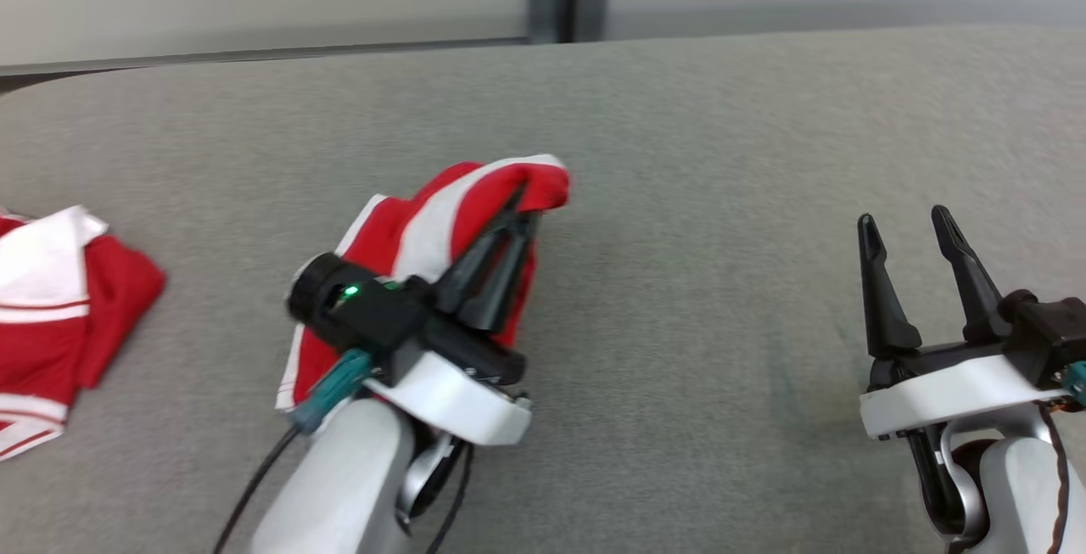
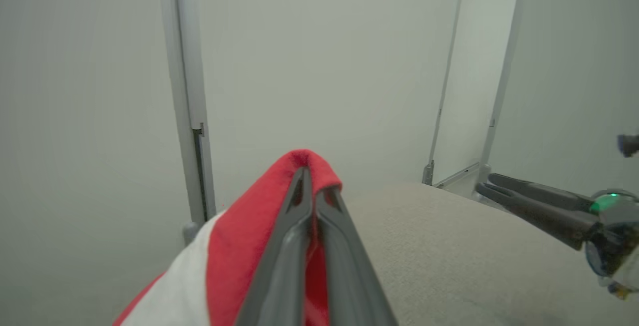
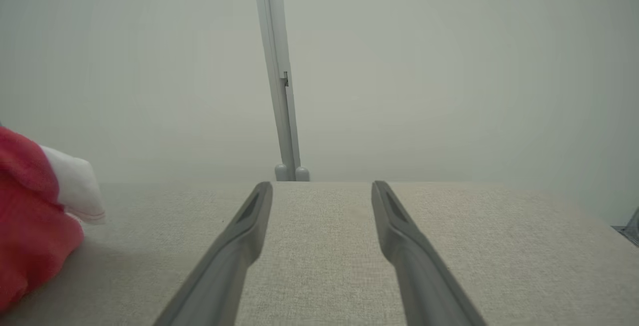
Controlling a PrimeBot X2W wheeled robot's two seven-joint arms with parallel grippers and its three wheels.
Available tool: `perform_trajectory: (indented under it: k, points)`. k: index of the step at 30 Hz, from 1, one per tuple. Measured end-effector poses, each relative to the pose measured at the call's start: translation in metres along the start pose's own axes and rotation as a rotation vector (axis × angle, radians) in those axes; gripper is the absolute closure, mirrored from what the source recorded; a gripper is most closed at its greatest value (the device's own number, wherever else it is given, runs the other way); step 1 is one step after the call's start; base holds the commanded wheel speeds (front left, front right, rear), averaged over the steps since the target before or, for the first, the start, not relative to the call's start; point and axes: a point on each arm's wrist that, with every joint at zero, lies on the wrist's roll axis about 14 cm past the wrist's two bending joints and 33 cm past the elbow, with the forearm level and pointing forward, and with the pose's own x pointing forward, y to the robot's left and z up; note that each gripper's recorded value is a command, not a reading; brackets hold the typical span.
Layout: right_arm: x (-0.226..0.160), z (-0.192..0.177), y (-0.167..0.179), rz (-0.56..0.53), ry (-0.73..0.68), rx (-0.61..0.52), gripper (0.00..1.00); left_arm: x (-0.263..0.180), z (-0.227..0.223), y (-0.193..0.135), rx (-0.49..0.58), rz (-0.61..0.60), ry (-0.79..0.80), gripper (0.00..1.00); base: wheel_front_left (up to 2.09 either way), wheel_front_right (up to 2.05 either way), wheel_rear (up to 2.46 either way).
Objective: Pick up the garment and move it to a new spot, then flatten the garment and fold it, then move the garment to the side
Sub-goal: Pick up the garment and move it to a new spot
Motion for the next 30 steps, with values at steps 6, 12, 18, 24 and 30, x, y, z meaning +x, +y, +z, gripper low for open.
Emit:
perform_trajectory:
  k: [6, 12, 18, 24, 30]
  points:
    - [-0.026, -0.013, -0.052, -0.165, 0.027, 0.007, 0.0, 0.044, -0.036, -0.089, -0.118, -0.3, 0.048, 1.0, 0.0, 0.0, 0.0]
    - [-0.044, -0.038, -0.076, -0.261, 0.083, 0.022, 0.0, 0.028, -0.119, -0.126, -0.19, -0.41, 0.284, 0.0, 0.0, 0.0, 0.0]
    - [-0.045, -0.047, -0.077, -0.27, 0.099, 0.032, 0.0, 0.02, -0.132, -0.135, -0.219, -0.43, 0.315, 0.0, 0.0, 0.0, 0.0]
    - [-0.036, -0.037, -0.062, -0.222, 0.066, 0.041, 0.0, 0.019, -0.091, -0.12, -0.218, -0.347, 0.205, 0.0, 0.0, 0.0, 0.0]
    - [-0.031, -0.025, -0.046, -0.166, 0.039, 0.038, 0.0, 0.012, -0.055, -0.053, -0.158, -0.101, 0.114, 0.0, 0.0, 0.0, 0.0]
